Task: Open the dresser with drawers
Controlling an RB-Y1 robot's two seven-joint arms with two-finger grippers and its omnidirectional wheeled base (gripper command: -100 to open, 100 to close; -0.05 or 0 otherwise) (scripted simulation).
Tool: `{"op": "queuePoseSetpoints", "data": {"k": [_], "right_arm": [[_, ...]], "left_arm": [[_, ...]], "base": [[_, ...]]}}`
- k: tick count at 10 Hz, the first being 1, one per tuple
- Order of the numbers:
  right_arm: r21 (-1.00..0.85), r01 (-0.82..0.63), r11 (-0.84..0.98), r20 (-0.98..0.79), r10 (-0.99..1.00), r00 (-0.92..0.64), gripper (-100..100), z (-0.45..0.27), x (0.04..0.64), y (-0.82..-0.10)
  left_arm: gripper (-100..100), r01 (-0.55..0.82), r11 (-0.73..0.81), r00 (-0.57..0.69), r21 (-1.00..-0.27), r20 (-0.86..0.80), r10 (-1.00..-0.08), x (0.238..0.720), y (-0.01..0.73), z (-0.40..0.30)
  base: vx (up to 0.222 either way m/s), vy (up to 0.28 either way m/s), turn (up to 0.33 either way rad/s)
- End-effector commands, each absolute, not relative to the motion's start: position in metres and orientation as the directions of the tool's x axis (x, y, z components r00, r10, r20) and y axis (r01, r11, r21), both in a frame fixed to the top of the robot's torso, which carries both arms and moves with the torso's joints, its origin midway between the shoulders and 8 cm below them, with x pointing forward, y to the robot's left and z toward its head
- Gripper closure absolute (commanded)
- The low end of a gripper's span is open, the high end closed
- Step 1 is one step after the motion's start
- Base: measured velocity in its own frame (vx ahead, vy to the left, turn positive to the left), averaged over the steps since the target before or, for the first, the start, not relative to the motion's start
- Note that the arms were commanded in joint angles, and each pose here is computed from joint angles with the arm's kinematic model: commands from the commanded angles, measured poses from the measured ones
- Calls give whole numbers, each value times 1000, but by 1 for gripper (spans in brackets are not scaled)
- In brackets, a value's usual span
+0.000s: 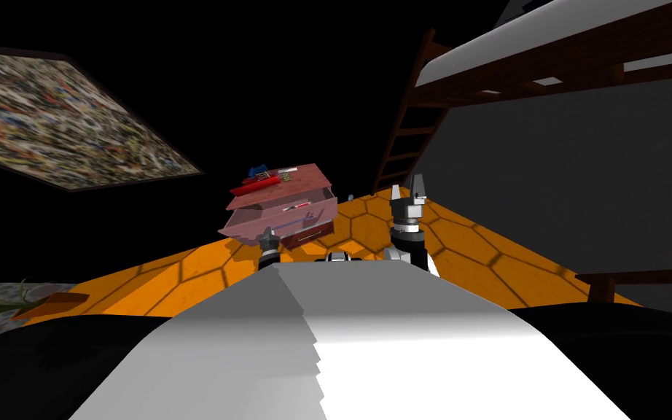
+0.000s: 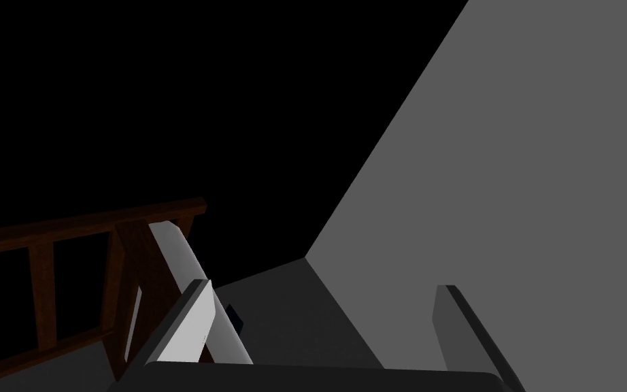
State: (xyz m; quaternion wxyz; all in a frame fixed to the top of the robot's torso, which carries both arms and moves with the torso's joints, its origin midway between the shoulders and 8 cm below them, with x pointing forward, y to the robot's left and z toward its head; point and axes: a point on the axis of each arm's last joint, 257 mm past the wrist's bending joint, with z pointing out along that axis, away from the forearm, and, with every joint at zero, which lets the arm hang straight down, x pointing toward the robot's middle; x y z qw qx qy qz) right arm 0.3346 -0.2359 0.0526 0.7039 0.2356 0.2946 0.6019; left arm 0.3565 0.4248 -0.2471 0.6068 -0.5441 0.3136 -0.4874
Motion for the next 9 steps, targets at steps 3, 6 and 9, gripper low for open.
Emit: {"op": "queuePoseSetpoints", "data": {"k": [3,6,9], "right_arm": [[686,-708,164,-131,986,102,0,53,335,-236],[686,-708,165,-131,986,102,0,53,335,-236],[686,-708,165,-131,986,102,0,53,335,-236]], "left_arm": [[-100,253,-68,328,-965,152,-932,347,428,-235],[-100,253,-69,332,-965,154,-931,342,436,-219],[-100,253,-70,334,-965,155,-930,337,442,-203]], "base": [[-137,-60,-1],[32,-15,-7],[26,-14,-13]]}}
